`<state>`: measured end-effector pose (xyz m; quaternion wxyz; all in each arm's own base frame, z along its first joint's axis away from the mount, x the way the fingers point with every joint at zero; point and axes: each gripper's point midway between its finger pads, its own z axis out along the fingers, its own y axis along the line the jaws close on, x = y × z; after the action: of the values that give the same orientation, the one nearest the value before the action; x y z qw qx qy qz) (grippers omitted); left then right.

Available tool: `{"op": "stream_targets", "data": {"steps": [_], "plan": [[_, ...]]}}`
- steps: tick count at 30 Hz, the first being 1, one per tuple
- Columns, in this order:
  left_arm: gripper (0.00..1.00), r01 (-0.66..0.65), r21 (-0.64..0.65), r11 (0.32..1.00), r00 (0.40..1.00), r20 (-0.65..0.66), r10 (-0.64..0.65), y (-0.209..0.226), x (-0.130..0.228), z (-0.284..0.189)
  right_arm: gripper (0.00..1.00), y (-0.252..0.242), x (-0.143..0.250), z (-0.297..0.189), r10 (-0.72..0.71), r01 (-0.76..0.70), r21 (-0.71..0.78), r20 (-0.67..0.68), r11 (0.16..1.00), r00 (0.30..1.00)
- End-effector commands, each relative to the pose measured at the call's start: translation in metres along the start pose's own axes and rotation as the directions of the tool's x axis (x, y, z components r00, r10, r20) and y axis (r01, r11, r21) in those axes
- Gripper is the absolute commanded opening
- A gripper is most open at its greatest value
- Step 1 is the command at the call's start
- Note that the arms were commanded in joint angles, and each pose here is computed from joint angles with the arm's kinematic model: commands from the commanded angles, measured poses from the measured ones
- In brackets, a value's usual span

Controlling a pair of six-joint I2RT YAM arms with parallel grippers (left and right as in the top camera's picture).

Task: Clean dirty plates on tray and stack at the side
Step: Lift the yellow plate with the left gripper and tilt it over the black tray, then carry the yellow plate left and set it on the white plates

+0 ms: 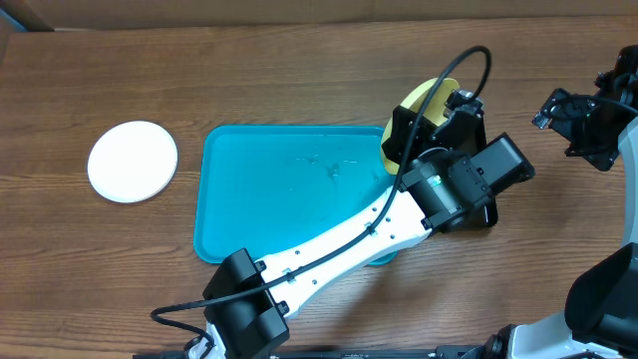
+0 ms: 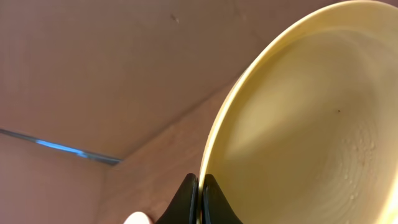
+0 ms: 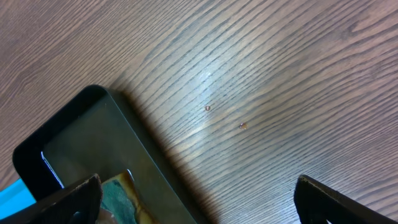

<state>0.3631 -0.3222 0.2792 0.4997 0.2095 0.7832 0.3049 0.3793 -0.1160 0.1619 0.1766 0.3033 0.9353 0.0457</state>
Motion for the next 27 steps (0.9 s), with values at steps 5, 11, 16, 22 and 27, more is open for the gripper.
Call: {"op": "stream_targets", "data": {"steps": [5, 11, 16, 22, 27], "plan": [[0.04, 0.009, -0.106, 0.994, 1.0, 0.03, -0.006, 0.015, -0.011, 0.0, 1.0, 0.001, -0.004, -0.006, 0.001, -0.001, -0.006, 0.021, 1.0, 1.0], [0.04, 0.066, -0.08, 0.995, 0.997, 0.036, -0.064, 0.012, -0.014, 0.002, 1.0, 0.001, -0.004, -0.006, 0.001, -0.001, -0.006, 0.02, 1.0, 1.0], [0.04, 0.176, 0.209, 0.962, 0.981, -0.114, -0.155, -0.029, 0.01, 0.024, 1.0, 0.001, -0.004, -0.006, 0.001, -0.001, -0.006, 0.02, 1.0, 1.0], [0.04, 0.456, 0.408, 0.791, 0.861, -0.428, -0.275, -0.048, 0.045, 0.061, 1.0, 0.001, -0.004, -0.006, 0.001, -0.001, -0.006, 0.02, 1.0, 1.0], [0.04, 0.691, 0.468, 0.551, 0.685, -0.668, -0.291, -0.027, 0.072, 0.104, 1.0, 0.001, -0.004, -0.006, 0.001, -0.001, -0.006, 0.021, 1.0, 1.0]]}}
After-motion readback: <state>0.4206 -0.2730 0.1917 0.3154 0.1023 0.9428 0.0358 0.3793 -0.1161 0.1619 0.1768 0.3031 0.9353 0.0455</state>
